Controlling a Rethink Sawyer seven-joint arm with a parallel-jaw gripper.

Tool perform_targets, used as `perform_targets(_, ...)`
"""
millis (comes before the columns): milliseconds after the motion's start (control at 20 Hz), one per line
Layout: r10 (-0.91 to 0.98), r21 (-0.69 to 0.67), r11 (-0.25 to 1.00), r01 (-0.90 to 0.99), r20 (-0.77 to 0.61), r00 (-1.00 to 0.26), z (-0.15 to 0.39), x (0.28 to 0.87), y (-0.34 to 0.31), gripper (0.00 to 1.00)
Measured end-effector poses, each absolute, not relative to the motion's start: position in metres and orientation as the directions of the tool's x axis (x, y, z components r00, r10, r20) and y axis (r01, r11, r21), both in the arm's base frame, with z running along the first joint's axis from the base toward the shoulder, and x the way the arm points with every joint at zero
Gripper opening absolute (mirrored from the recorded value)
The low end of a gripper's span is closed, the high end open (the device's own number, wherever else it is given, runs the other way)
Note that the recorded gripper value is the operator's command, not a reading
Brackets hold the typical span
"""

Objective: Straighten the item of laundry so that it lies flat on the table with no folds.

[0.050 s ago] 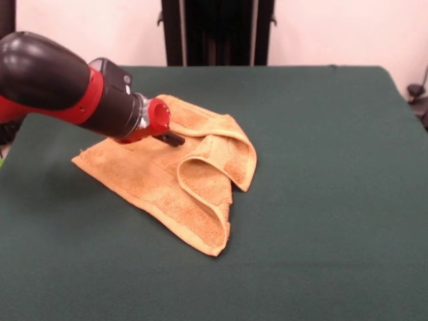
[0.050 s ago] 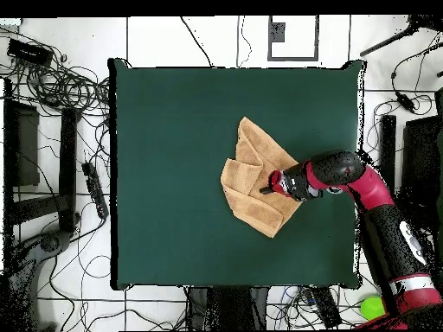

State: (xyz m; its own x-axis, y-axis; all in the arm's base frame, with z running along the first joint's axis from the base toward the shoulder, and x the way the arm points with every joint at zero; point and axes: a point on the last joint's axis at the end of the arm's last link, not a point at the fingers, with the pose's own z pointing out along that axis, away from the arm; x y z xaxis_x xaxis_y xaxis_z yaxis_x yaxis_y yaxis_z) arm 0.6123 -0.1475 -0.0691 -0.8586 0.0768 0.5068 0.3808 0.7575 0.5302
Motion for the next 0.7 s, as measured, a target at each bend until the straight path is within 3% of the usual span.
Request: perform_targets(700, 0.044, 0.567, 0.719, 0.402, 0.54, -0.841, -0.085, 0.603, -0.123, 0.0)
